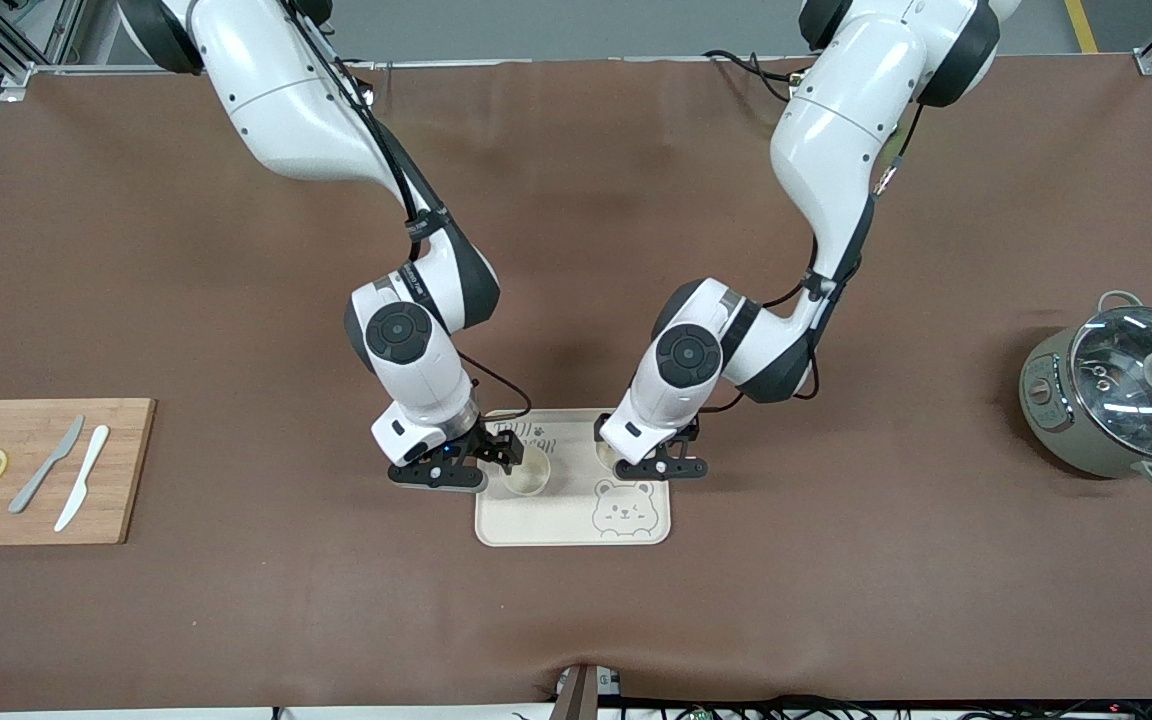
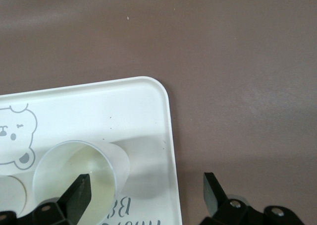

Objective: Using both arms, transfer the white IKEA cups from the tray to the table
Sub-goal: 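Close both grippers around the rims of the two white cups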

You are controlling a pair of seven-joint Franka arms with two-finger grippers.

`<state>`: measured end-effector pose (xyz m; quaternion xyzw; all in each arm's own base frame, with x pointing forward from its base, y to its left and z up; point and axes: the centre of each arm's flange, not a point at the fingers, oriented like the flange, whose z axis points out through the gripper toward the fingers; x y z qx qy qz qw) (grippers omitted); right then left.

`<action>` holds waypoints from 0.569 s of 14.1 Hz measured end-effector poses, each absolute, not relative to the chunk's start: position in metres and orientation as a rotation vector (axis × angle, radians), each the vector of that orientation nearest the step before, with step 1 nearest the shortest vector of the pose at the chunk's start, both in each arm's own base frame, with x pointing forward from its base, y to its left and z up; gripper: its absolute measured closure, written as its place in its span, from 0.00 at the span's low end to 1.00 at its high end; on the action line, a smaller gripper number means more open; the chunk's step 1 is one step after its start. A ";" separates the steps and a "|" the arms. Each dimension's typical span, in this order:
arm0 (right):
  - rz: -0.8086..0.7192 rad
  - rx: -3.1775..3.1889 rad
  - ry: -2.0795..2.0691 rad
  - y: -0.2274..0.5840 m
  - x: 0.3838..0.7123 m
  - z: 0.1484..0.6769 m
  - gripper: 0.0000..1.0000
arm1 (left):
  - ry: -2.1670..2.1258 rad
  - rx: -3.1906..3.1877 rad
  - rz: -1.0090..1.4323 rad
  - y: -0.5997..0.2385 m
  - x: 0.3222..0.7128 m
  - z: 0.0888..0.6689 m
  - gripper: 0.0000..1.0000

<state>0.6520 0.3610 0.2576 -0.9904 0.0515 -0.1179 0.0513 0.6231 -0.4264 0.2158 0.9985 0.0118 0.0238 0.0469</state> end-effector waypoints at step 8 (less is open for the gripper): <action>-0.325 -2.971 0.174 0.376 0.645 0.229 0.00 | 0.140 3.036 0.092 -0.425 0.626 0.211 0.62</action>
